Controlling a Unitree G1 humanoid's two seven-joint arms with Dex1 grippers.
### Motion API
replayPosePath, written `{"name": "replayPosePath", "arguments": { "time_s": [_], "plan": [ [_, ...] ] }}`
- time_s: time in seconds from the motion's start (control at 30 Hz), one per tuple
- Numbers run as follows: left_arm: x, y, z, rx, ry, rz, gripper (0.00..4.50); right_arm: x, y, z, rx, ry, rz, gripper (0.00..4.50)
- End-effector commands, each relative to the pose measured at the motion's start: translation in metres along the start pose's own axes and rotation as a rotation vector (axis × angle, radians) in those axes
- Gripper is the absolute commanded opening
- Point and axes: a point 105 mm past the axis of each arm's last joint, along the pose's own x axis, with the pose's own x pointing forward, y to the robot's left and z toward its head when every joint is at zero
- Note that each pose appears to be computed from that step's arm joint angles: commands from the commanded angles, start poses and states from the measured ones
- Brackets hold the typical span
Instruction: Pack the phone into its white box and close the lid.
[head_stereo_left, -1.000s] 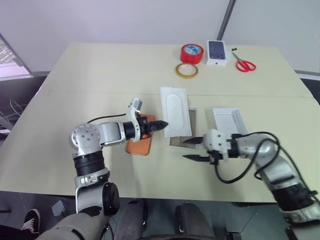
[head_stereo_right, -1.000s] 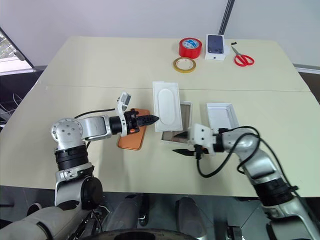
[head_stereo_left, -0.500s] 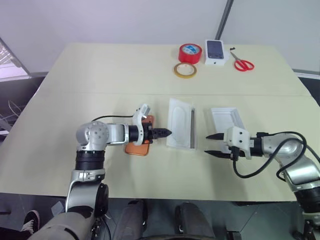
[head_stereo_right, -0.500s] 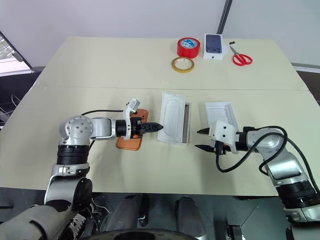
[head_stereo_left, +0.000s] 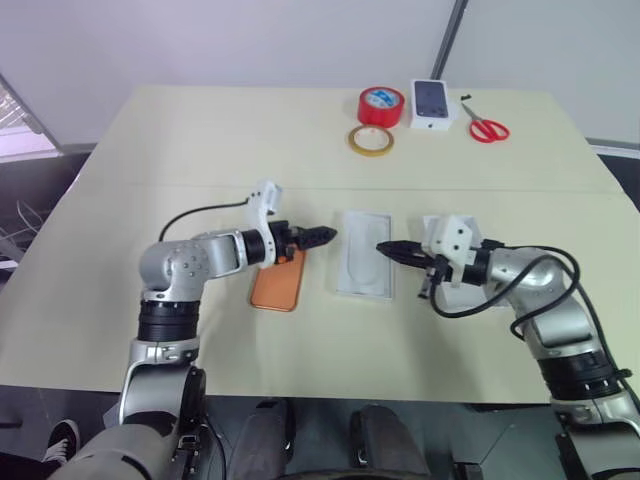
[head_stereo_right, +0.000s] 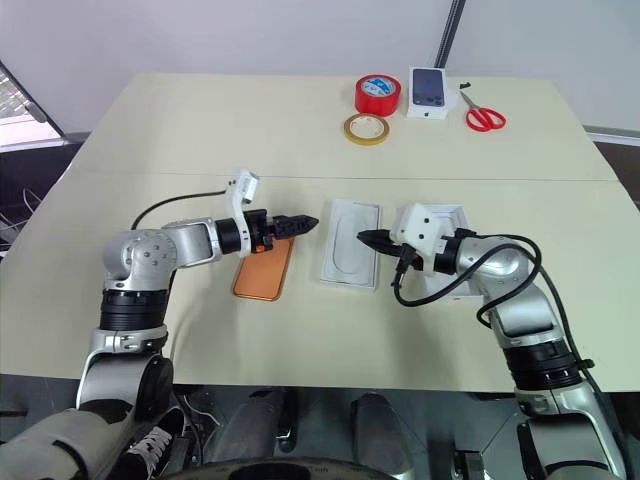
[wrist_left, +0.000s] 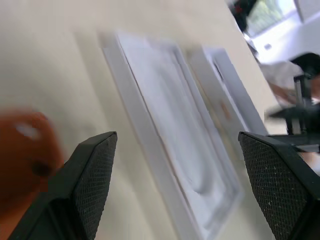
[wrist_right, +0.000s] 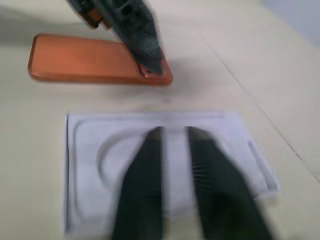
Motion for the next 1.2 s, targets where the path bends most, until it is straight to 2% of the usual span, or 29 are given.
{"name": "replayPosePath", "arguments": {
  "time_s": [0.03,0.13,0.23,0.37,0.5,0.7,0.73,0.83,0.93,1.0,1.1,1.2],
  "plan": [
    [-0.015,0.007,0.015,0.206,-0.111,0.057,4.04,0.018,-0.007,-0.009,-0.084,0.068,-0.063,0.04],
    [-0.036,0.025,0.011,0.302,-0.124,0.13,4.04,0.031,0.0,-0.032,-0.11,0.18,-0.06,0.04],
    [-0.055,0.041,0.009,0.288,-0.139,0.193,4.04,0.034,0.009,-0.047,-0.091,0.239,-0.031,0.04],
    [-0.065,0.046,0.001,0.284,-0.129,0.219,4.04,0.027,0.01,-0.06,-0.158,0.316,0.013,0.04],
    [-0.071,0.047,-0.002,0.229,-0.128,0.225,4.04,0.025,0.006,-0.05,-0.158,0.29,0.04,0.04],
    [-0.086,0.05,-0.013,-0.022,-0.045,0.171,4.04,0.036,-0.011,-0.016,-0.135,0.137,-0.049,0.04],
    [-0.09,0.049,-0.018,-0.133,-0.004,0.133,4.04,0.038,-0.013,-0.005,-0.147,0.095,-0.058,0.04],
    [-0.094,0.052,-0.021,-0.338,0.035,0.102,4.04,0.048,-0.008,0.018,-0.118,0.023,-0.02,0.04],
    [-0.091,0.053,-0.021,-0.329,0.041,0.12,4.04,0.058,0.008,0.03,-0.103,-0.011,0.048,0.04],
    [-0.087,0.054,-0.029,-0.329,0.085,0.137,4.04,0.068,0.022,0.03,-0.119,0.017,0.1,0.04],
    [-0.081,0.049,-0.037,-0.291,0.127,0.128,4.04,0.08,0.037,0.019,-0.167,0.129,0.153,0.04],
    [-0.077,0.045,-0.04,-0.28,0.137,0.11,4.04,0.085,0.039,0.01,-0.142,0.211,0.163,0.04]
  ]
}}
